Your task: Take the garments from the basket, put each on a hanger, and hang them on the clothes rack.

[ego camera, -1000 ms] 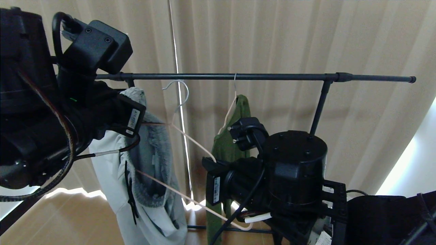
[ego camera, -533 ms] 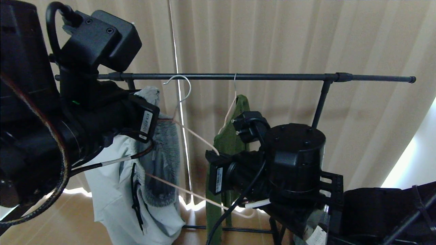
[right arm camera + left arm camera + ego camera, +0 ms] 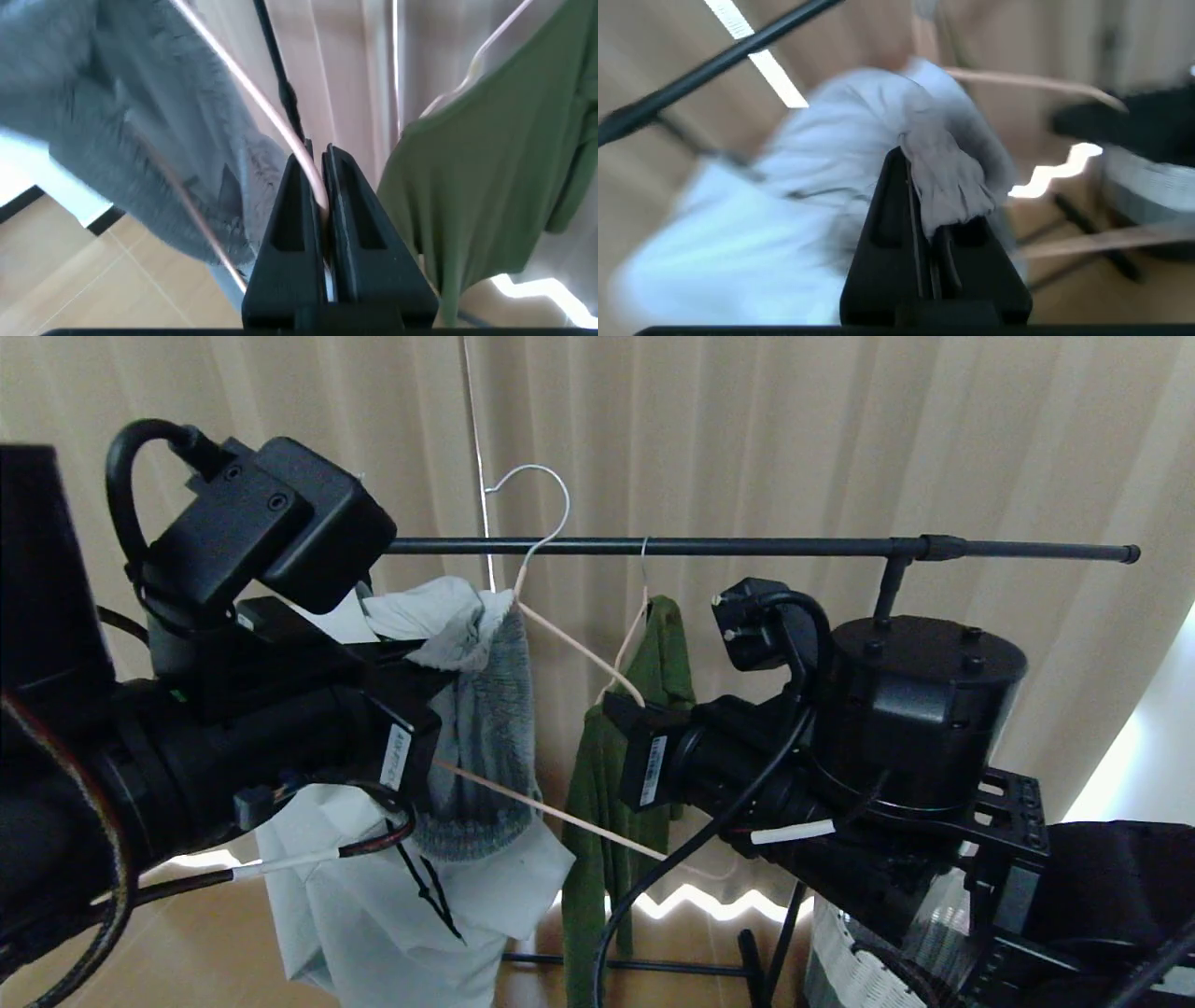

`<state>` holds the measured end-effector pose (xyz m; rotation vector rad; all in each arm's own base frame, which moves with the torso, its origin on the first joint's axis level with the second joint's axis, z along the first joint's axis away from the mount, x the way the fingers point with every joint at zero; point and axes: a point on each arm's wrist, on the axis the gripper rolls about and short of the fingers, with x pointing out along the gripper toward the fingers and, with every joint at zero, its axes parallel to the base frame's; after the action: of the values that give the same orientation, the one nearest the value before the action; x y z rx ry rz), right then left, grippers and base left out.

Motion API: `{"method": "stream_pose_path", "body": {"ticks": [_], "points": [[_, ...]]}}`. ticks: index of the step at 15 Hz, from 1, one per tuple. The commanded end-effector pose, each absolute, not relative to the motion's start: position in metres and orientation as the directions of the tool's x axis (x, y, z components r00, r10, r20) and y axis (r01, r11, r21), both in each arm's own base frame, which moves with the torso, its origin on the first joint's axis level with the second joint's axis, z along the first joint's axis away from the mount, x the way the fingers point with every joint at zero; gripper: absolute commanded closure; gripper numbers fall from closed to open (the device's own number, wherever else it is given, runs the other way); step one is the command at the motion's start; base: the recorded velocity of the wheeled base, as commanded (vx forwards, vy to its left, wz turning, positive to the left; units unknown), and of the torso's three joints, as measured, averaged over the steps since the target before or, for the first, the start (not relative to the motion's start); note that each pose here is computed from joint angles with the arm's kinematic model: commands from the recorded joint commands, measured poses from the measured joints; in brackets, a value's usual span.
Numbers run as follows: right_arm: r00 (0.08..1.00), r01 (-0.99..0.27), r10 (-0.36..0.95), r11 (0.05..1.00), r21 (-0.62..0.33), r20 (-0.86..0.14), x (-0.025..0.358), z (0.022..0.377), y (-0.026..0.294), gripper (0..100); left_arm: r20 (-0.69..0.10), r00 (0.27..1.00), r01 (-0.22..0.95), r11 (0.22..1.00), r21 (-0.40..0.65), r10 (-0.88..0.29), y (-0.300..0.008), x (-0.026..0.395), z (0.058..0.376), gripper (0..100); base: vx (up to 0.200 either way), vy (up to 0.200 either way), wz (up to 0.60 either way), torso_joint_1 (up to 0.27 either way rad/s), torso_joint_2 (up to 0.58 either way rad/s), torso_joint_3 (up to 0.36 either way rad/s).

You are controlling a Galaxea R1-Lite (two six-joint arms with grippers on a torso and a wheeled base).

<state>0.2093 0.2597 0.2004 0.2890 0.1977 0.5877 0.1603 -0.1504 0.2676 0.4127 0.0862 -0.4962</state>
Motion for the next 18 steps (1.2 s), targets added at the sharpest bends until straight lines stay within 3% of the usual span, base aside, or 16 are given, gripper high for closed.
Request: {"method": "stream_pose_path", "body": {"ticks": [1,9,10,13,18], "points": [[0.822,-0.519,0.567,0.789,0.329,-0.063,0.203,0.214,0.248,100,-0.205,0.802,0.596,0.730,0.335,-0.561,-0.140,0.152,0.258,100,0.000,0.000,0.00,0.000,0.00,0.000],[0.821,-0.524,0.569,0.785,0.331,-0.048,0.195,0.219,0.238,100,-0.231,0.784,0.620,0.712,0.329,-0.576,-0.136,0.154,0.249,100,0.000,0.000,0.00,0.000,0.00,0.000],[0.821,-0.524,0.569,0.785,0.331,-0.048,0.195,0.219,0.237,100,-0.230,0.783,0.621,0.711,0.329,-0.578,-0.136,0.154,0.250,0,0.000,0.000,0.00,0.000,0.00,0.000],[0.821,-0.532,0.569,0.790,0.304,-0.041,0.192,0.221,0.234,100,-0.215,0.780,0.624,0.709,0.329,-0.587,-0.133,0.150,0.253,0,0.000,0.000,0.00,0.000,0.00,0.000],[0.839,-0.530,0.544,0.814,0.239,0.006,0.204,0.212,0.214,100,-0.156,0.709,0.696,0.647,0.312,-0.688,-0.117,0.129,0.260,0,0.000,0.000,0.00,0.000,0.00,0.000]]}}
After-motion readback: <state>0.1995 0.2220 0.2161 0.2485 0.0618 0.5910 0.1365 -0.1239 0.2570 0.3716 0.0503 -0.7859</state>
